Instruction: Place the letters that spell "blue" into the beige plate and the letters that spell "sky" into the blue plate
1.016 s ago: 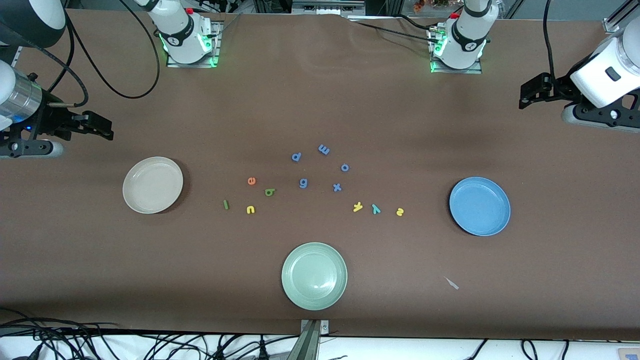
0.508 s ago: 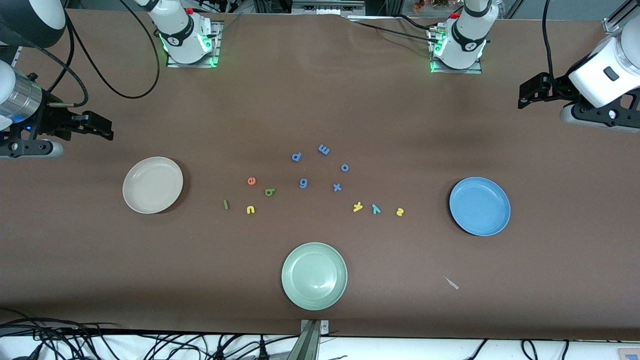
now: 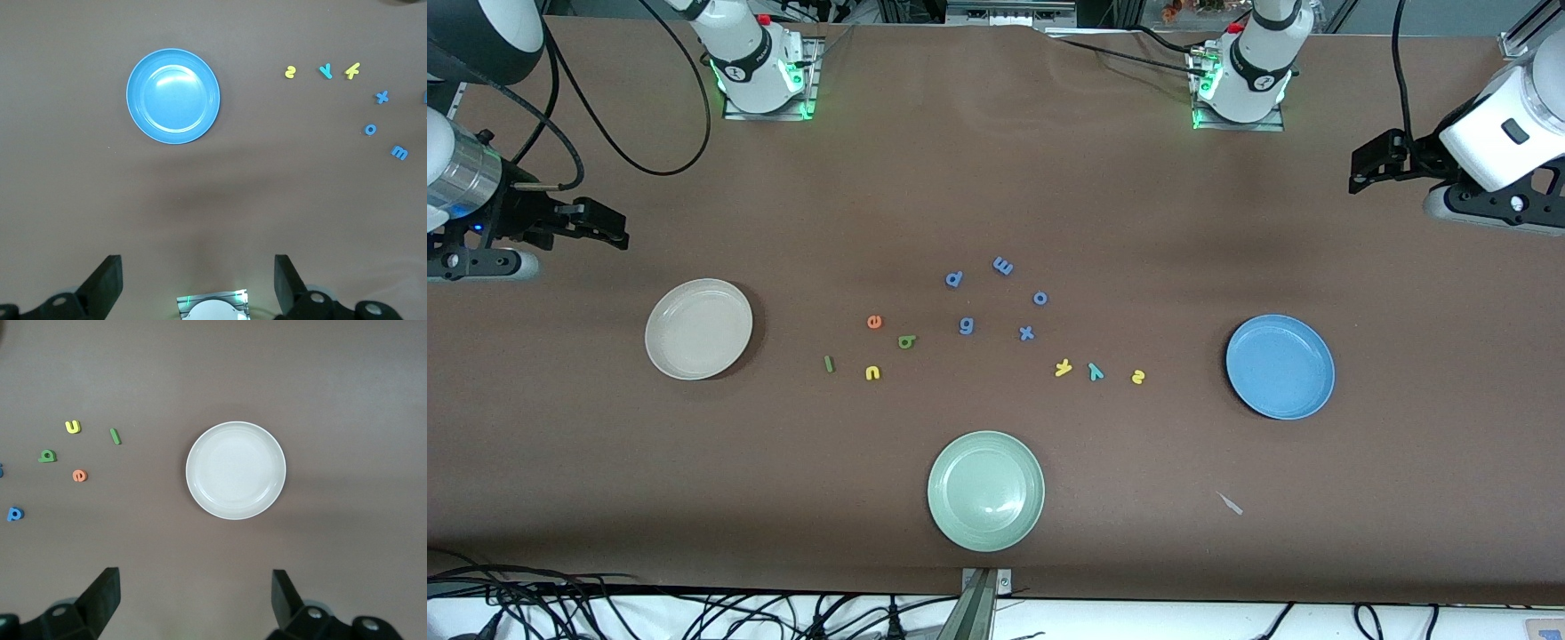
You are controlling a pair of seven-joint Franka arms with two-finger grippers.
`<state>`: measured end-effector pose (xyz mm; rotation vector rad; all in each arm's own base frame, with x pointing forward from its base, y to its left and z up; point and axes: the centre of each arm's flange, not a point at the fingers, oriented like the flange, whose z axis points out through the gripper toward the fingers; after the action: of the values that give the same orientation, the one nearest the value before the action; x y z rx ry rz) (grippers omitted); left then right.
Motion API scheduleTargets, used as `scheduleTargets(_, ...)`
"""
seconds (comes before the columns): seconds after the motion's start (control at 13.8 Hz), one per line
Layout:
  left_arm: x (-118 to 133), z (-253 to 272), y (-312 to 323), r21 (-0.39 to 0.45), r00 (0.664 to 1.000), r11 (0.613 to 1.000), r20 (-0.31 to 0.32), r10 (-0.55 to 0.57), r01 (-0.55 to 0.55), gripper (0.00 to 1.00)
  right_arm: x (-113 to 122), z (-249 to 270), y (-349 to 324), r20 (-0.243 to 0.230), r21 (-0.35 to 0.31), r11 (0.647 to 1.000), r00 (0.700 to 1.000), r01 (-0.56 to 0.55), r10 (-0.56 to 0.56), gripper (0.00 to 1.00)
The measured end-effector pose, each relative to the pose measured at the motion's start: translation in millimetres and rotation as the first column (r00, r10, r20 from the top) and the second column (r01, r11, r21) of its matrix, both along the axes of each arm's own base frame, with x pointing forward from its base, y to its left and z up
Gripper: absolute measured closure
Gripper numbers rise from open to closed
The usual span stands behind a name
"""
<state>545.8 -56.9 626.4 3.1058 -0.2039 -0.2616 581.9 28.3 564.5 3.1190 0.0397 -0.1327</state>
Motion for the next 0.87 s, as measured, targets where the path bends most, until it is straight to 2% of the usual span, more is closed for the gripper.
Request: scheduleTargets(0.87, 4.9, -9.7, -15.0, -0.001, 1.0, 1.0, -0.002, -0.027, 0.027, 0.0, 0.0, 0.0, -0.1, 0.0, 0.0, 1.0, 1.0, 0.0, 0.0, 0.0)
